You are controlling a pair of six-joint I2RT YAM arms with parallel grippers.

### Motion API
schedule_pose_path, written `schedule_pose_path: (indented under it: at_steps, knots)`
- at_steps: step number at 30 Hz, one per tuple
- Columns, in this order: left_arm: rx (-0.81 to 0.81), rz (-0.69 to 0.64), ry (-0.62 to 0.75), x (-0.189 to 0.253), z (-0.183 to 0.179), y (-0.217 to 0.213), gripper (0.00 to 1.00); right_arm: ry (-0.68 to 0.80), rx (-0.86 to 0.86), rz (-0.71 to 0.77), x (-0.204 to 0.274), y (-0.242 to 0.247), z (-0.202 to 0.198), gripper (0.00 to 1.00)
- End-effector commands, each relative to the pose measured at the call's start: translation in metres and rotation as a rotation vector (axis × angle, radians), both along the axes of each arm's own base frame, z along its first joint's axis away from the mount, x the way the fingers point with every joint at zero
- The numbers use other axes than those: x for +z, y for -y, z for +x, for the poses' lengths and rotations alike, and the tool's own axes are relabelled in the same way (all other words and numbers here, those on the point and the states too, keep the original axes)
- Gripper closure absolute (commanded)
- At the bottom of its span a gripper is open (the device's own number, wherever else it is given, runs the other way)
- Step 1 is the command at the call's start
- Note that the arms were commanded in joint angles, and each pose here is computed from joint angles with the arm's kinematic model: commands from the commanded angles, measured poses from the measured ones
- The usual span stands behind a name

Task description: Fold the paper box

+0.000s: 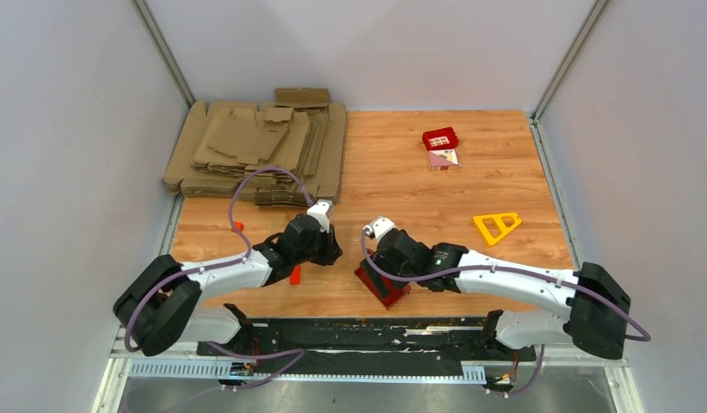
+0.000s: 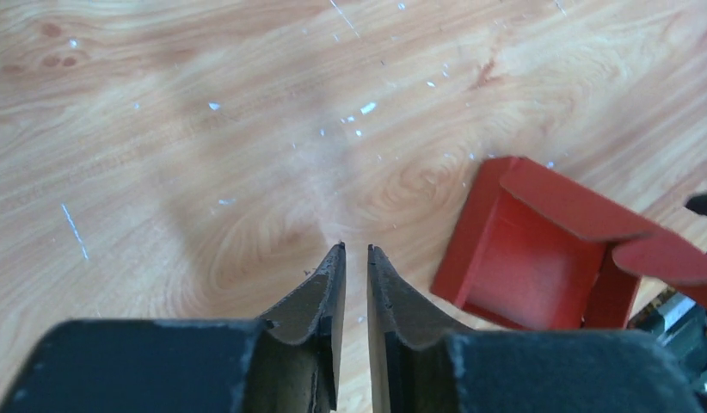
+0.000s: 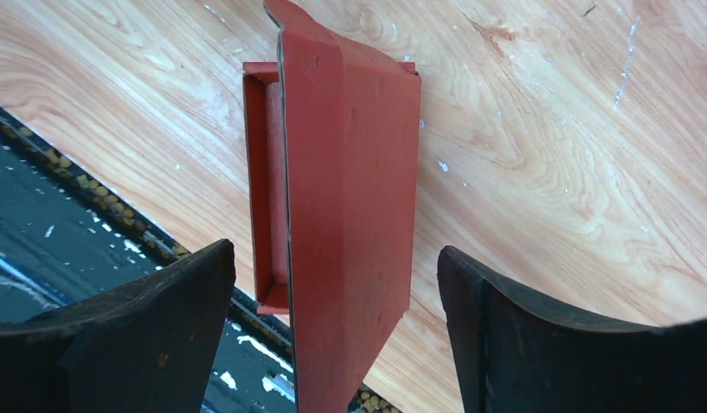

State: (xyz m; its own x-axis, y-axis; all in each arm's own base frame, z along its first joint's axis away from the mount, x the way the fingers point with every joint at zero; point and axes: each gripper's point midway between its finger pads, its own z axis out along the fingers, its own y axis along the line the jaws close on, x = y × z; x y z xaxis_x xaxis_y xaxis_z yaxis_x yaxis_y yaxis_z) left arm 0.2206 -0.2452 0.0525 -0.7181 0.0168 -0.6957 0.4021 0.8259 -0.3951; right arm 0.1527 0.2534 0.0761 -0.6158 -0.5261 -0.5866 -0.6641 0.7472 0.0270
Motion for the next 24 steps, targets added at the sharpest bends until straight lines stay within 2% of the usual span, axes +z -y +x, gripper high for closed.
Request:
schedule_pose_path:
  at_steps: [1, 4, 7, 9, 16, 21, 24]
  knots:
    - [-0.037, -0.094, 0.024, 0.022, 0.02, 0.026, 0.82, 0.0, -0.02, 0.069, 0.027, 0.0, -0.006, 0.11]
    - [-0.076, -0.101, 0.014, 0.022, 0.026, 0.039, 0.9, -0.021, -0.032, 0.073, 0.032, 0.009, -0.014, 0.08]
    - [-0.098, -0.105, 0.009, 0.021, 0.031, 0.048, 0.95, -0.055, -0.03, 0.101, 0.037, 0.018, -0.026, 0.0]
    - [-0.103, -0.104, 0.015, 0.021, 0.034, 0.051, 0.99, -0.075, -0.024, 0.123, 0.039, 0.024, -0.034, 0.0]
    - [-0.159, -0.103, -0.004, 0.023, 0.036, 0.064, 1.0, -0.169, -0.078, 0.216, 0.054, 0.035, -0.058, 0.0]
    - [-0.186, -0.13, -0.027, 0.025, 0.034, 0.073, 1.0, -0.25, -0.185, 0.196, 0.051, 0.058, -0.074, 0.01]
    - [-0.204, -0.138, -0.046, 0.024, 0.032, 0.076, 1.0, -0.283, -0.265, 0.18, 0.043, 0.074, -0.081, 0.11]
